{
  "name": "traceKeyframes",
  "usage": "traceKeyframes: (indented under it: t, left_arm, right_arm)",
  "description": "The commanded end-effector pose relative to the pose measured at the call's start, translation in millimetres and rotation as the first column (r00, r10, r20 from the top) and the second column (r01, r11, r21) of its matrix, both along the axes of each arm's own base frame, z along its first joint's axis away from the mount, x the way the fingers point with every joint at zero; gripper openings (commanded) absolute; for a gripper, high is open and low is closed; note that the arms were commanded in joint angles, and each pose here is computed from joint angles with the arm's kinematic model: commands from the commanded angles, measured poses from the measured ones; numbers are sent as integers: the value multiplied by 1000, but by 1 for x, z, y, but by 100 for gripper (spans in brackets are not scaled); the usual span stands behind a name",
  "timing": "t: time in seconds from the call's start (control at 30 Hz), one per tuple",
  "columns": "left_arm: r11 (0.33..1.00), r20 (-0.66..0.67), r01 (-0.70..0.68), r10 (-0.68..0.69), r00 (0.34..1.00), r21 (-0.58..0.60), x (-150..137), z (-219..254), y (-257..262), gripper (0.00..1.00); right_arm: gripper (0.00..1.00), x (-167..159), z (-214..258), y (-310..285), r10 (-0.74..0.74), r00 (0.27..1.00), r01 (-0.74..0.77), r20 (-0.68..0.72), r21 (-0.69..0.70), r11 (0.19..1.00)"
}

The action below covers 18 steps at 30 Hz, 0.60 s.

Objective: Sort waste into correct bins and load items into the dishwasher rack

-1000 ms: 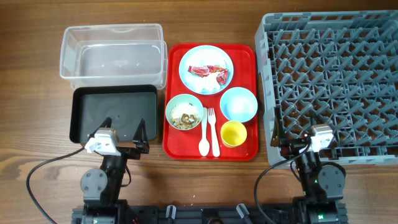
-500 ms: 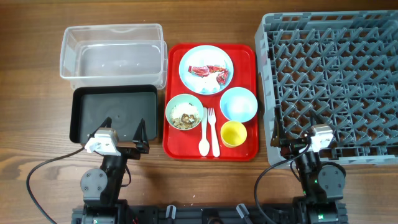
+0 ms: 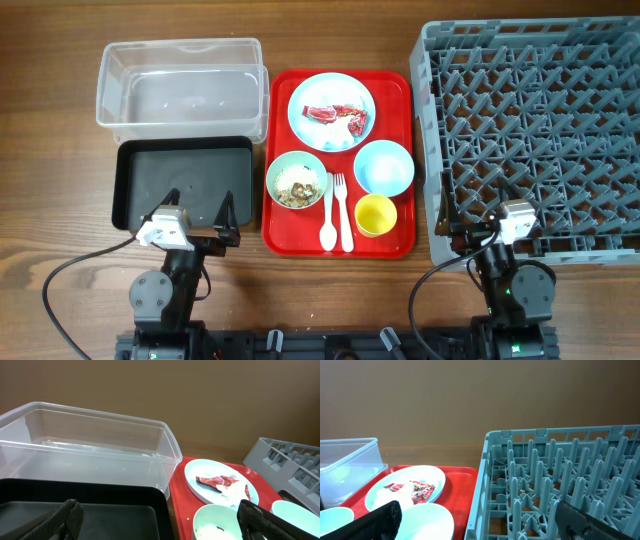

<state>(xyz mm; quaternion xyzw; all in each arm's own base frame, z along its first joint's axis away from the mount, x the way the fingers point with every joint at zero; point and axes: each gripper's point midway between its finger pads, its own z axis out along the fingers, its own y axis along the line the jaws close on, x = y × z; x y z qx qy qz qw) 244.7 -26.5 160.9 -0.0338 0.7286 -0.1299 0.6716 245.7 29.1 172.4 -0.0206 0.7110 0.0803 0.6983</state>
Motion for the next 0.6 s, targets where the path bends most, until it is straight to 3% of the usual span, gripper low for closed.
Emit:
traceKeyframes:
  t: [0.0,0.3,0.57]
  left_arm:
    - [1000,6,7,-8,1000,15,0,-1,0,100]
    - [1000,6,8,-8,1000,15,0,-1,0,100]
    - [1000,3,6,-6,1000,-21,0,0,0,100]
  right_arm:
    - [100,0,2,-4,-20,1000,20,10,-3,1000]
    - [100,0,4,-4,-20,1000,20,18,3,1000]
    - [100,0,4,-3,-16,1000,18,-11,144,989]
